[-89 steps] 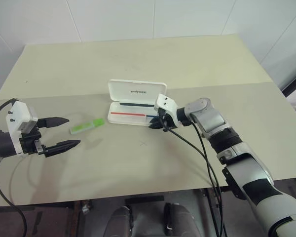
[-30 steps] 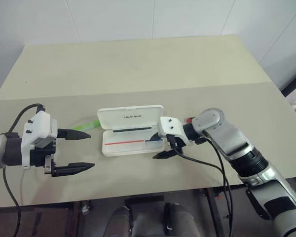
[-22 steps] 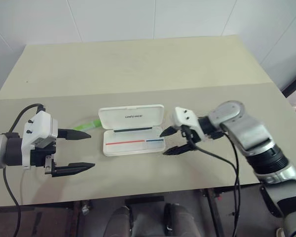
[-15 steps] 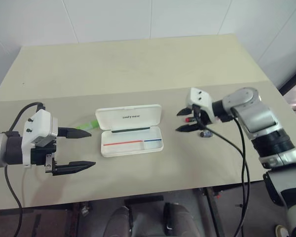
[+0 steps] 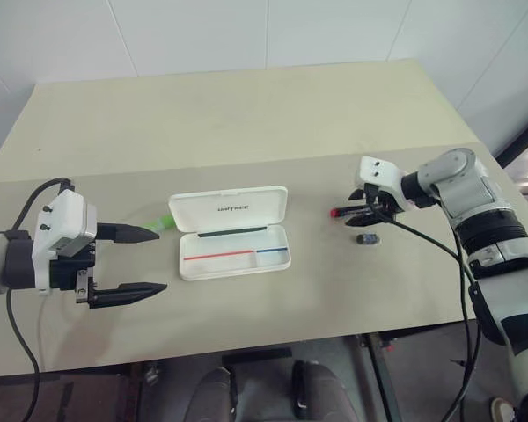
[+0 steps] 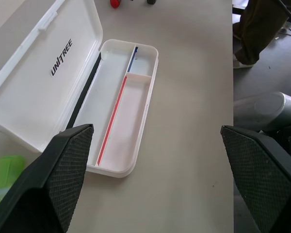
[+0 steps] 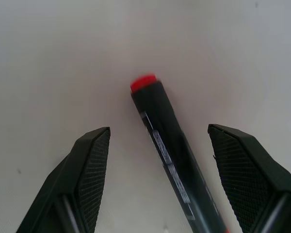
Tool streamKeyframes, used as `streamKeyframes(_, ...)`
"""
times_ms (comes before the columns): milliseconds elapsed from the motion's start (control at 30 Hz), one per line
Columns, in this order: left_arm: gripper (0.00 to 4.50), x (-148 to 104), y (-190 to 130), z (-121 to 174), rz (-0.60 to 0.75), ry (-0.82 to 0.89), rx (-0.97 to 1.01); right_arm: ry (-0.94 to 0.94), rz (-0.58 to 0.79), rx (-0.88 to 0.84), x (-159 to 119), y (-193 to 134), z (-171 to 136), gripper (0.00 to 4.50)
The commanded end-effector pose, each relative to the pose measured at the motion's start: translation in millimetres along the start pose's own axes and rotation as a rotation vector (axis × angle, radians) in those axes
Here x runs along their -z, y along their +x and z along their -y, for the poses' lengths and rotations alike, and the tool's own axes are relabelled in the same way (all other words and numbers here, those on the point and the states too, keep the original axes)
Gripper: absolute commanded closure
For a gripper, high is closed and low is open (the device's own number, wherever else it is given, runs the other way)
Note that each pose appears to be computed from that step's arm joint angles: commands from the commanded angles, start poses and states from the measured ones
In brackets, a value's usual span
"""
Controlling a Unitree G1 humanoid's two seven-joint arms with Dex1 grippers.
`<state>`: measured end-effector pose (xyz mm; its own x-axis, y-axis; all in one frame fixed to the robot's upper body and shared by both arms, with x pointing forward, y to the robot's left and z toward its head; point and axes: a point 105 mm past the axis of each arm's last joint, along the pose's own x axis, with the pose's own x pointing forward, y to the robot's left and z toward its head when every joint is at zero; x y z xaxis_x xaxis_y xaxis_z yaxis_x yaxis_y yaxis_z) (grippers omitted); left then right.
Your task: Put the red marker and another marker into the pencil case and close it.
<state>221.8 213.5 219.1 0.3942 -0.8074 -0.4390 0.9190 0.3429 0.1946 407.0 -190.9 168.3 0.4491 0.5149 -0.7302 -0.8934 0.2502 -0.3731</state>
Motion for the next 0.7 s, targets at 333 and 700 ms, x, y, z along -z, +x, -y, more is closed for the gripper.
streamKeyframes(333,0.00,8,-28,-16,-0.039,-0.006,-0.127,-0.050,-0.111,0.014,15,3,8,2.95)
streamKeyframes(700,0.00,25,-67,-23,-0.089,-0.037,-0.248,-0.231,0.107,-0.112,-65,-11,-21,3.94)
